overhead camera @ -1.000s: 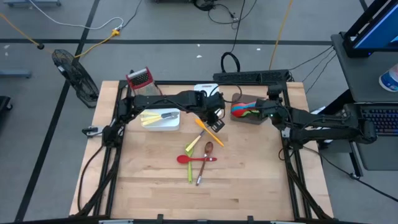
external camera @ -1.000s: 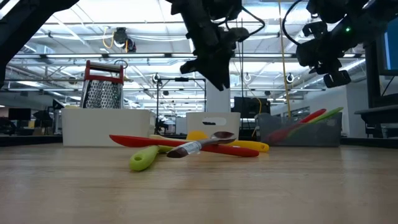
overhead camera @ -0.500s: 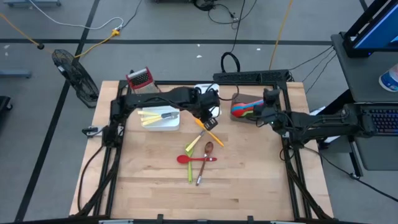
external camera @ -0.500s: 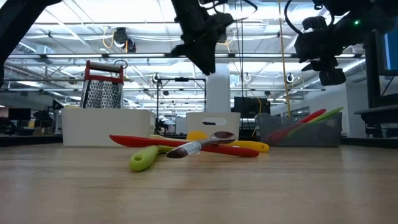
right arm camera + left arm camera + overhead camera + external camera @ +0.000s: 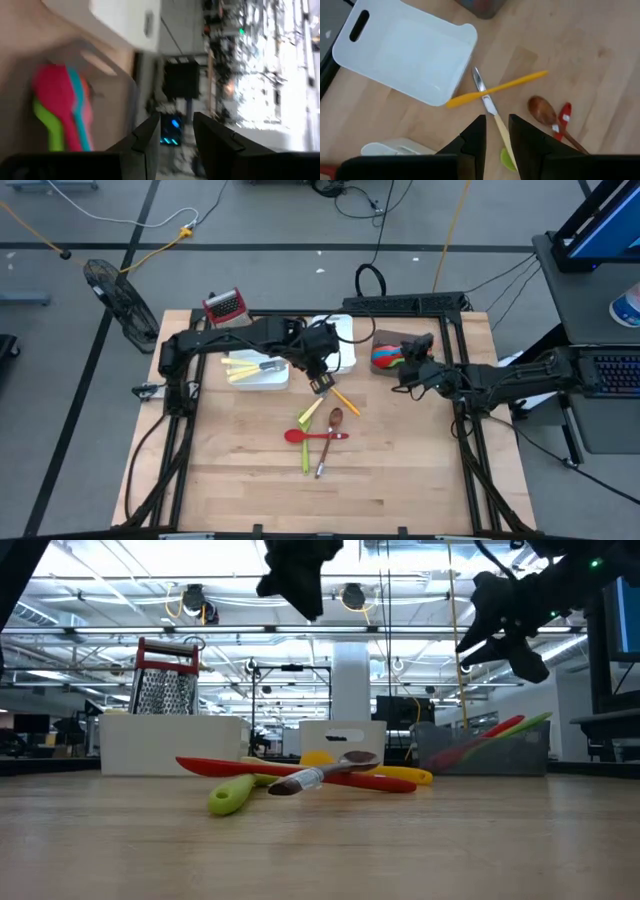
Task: Pick & Place Kitchen Items
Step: Put the yellow spatula into the black bin
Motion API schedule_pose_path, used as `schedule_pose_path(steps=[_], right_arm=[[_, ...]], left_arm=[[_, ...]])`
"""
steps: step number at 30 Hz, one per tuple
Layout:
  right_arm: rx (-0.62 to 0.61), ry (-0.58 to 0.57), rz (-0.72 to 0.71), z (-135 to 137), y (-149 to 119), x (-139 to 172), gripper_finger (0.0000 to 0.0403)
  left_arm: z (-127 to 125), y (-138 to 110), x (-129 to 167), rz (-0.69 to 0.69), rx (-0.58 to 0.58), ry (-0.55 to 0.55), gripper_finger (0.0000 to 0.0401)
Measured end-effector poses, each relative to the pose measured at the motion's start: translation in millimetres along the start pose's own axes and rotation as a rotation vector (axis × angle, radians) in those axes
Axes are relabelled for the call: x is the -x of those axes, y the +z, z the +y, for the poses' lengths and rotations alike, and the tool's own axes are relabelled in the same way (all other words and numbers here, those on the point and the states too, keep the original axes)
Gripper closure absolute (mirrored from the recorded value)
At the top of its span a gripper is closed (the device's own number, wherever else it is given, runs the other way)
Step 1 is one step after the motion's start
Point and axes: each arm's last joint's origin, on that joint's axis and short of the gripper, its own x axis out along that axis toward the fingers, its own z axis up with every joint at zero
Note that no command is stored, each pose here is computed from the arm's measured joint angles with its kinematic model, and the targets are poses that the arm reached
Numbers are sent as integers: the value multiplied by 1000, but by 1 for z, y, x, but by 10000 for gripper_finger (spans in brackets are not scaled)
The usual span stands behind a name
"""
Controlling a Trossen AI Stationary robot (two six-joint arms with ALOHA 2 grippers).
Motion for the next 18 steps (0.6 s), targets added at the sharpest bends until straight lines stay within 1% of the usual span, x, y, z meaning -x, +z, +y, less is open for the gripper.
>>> schedule_pose_path(steps=[3, 6, 9, 12, 16, 18], right_arm=[[-62, 49, -74, 2, 3, 2, 293], [-151, 88, -129, 3, 6, 3, 293], [-233, 127, -189, 3, 10, 5, 293], [-303, 181, -273, 4, 14, 8, 293], [-399, 279, -374, 5, 19, 11, 293], [-473, 331, -420, 4, 22, 12, 293]], left_arm=[[0, -5, 11, -17, -6, -6, 315], [4, -9, 14, -66, 6, -18, 315], [8, -19, 13, -109, 34, -65, 315], [10, -36, 13, -161, 71, -127, 315], [10, -61, 16, -266, 91, -188, 315], [11, -73, 20, -328, 88, -221, 315]])
